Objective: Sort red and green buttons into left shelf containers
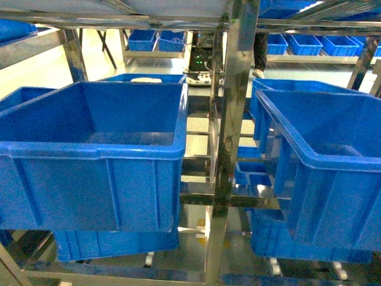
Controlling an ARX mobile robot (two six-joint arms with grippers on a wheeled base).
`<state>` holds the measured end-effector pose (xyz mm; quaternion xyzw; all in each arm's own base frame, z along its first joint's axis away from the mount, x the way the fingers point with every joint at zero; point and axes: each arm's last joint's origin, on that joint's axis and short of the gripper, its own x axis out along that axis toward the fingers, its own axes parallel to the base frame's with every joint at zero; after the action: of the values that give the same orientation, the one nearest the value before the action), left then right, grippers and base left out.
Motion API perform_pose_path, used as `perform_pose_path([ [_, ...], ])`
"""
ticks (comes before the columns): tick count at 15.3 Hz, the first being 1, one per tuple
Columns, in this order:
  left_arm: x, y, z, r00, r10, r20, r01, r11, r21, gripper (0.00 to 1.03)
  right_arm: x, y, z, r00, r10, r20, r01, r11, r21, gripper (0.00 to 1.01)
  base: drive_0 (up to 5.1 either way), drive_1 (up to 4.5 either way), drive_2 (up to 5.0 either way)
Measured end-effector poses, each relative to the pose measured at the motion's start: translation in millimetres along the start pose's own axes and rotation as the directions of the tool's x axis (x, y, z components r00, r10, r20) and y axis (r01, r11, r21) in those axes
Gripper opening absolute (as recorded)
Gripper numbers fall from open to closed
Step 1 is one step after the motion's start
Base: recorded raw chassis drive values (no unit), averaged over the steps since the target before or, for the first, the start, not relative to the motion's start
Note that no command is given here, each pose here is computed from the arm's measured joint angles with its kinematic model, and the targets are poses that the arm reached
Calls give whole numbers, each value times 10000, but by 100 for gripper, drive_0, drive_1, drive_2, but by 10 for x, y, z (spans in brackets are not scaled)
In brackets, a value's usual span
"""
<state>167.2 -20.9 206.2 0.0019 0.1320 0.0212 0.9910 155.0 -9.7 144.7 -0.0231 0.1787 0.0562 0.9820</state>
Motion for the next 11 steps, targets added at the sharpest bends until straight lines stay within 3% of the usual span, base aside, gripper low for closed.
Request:
perform_pose_path([
  [7, 1, 0, 1, 10000, 3, 11, -3, 10000, -2, 25, -1, -1, 6, 10000, -5, 52, 5, 10000, -14, 26, 4, 411, -402],
  [11, 7, -1, -7, 10000, 2, -56, -2, 10000, 11, 25, 5, 0, -7, 10000, 3, -64, -3, 10000, 9, 26, 0, 0, 0],
])
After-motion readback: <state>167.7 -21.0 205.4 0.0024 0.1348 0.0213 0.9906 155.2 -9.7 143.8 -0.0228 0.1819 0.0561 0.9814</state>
